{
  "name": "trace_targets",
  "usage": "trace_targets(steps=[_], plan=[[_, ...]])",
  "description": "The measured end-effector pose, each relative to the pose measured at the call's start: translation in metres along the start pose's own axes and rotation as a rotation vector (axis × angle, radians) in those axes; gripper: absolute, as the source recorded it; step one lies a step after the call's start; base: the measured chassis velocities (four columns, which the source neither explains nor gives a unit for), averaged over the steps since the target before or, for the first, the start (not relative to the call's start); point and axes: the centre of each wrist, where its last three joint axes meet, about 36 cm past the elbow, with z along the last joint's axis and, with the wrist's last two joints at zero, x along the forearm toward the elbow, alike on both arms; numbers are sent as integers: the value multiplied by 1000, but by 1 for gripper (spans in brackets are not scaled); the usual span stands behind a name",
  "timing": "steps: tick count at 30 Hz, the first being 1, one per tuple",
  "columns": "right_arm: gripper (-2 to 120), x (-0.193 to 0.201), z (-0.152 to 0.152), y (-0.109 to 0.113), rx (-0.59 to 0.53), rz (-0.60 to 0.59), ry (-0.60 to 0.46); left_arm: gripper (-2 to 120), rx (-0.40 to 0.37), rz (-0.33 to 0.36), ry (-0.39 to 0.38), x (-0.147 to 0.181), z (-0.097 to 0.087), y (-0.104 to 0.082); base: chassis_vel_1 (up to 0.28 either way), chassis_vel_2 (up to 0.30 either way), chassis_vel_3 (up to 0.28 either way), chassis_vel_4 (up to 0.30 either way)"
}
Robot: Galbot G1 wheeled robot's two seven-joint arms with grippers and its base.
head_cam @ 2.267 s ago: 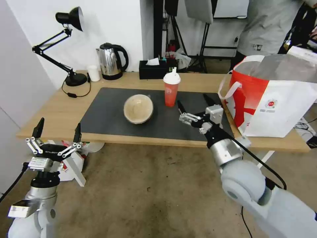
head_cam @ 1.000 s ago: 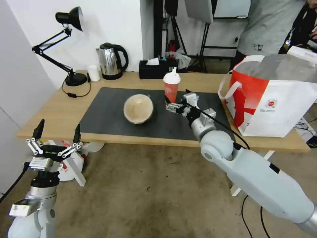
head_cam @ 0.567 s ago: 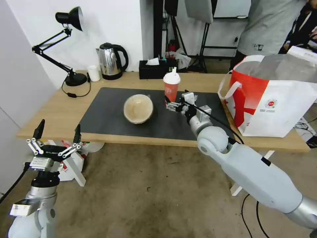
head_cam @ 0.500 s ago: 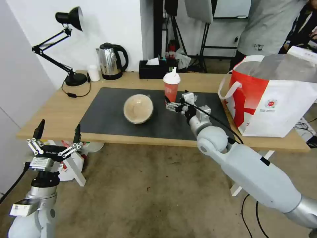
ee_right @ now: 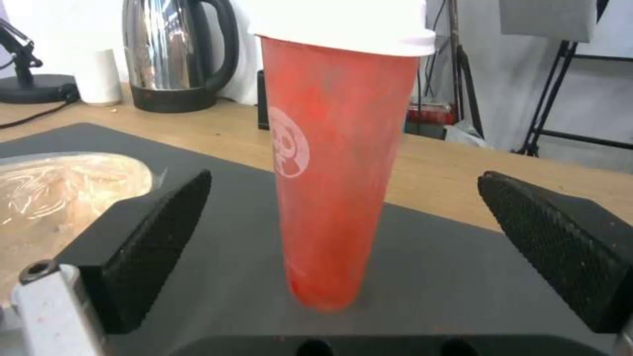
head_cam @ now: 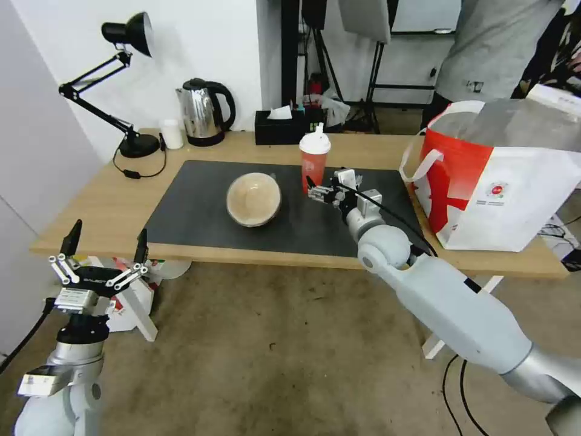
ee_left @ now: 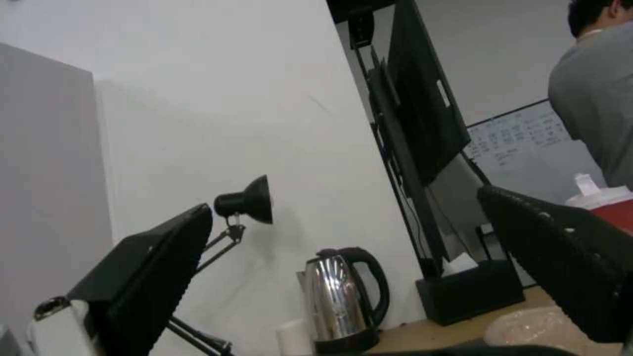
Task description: Pick up the trash from the table and place it into the takeout bag.
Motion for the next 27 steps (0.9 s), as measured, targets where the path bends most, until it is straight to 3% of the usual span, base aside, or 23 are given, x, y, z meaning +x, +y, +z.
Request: trace_targets(steps=[27], plan=[[100, -38, 0, 7, -22, 3, -1, 100, -4, -2, 8, 3, 3, 2, 0, 0, 0, 0]])
